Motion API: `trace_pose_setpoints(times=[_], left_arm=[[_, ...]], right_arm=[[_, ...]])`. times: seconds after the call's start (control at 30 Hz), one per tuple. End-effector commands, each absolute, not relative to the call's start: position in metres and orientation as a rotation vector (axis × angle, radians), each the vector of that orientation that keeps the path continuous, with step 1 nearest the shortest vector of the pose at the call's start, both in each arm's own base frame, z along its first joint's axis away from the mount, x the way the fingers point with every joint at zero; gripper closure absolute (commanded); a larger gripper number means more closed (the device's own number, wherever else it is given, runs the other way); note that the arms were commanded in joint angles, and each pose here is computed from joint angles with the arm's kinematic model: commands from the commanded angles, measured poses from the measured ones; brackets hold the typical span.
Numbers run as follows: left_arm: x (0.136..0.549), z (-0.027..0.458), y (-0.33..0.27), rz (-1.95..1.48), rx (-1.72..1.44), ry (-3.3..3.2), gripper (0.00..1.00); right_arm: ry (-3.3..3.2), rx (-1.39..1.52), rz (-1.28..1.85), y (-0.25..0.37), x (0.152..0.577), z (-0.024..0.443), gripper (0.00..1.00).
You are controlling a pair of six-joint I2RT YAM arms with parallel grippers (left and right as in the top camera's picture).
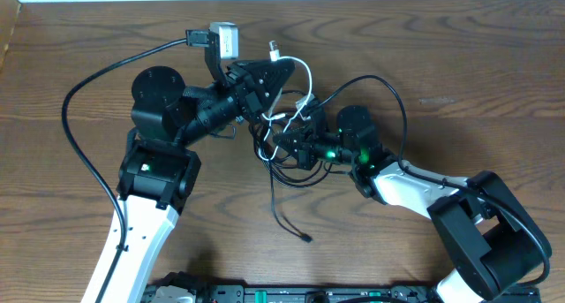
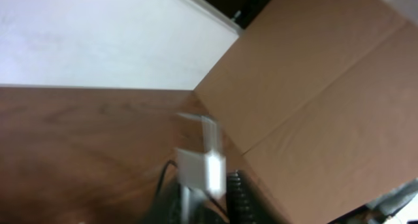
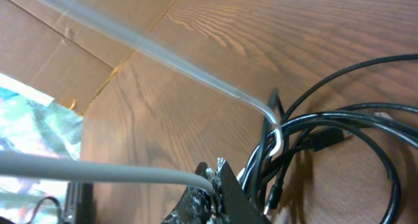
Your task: Untangle cables
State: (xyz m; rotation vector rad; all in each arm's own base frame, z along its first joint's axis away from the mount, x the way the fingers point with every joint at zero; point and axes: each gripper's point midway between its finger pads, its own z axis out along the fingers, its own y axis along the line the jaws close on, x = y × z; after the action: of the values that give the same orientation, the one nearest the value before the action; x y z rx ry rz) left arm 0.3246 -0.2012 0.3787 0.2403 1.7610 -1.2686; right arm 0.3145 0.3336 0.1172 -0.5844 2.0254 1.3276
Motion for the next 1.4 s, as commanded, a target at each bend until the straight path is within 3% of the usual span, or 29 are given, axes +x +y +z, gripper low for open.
trace_pose_setpoints(times=[0.0, 0.13, 0.5, 0.77, 0.9, 1.03, 1.37], left_arm=[[0.331, 0.372, -0.197, -1.202, 0.237, 1.781, 0.67], [0.339, 0.342, -0.192, -1.117, 0.212, 1.884, 0.58], [0.358, 0.287, -0.189, -1.042, 0.163, 2.055, 0.57], [0.358, 0.257, -0.19, -1.014, 0.178, 2.156, 0.57], [0.353, 0.244, -0.188, -0.984, 0.217, 2.2, 0.57], [0.351, 0.24, -0.188, -0.971, 0.238, 2.215, 0.57], [0.342, 0.219, -0.186, -0.949, 0.274, 2.267, 0.58]], right_arm=[[2.026, -0.583, 1.444, 0.332, 0.308, 0.126, 0.99], [2.009, -0.575, 1.557, 0.317, 0.307, 0.144, 0.99], [1.894, -0.432, 1.539, 0.227, 0.319, 0.242, 0.99], [1.996, -0.252, 1.334, 0.156, 0.317, 0.24, 0.99], [2.147, -0.104, 1.116, 0.122, 0.323, 0.218, 0.99], [2.412, 0.066, 0.654, 0.073, 0.321, 0.203, 0.99], [2.448, 0.329, 0.132, -0.012, 0.293, 0.288, 0.99]])
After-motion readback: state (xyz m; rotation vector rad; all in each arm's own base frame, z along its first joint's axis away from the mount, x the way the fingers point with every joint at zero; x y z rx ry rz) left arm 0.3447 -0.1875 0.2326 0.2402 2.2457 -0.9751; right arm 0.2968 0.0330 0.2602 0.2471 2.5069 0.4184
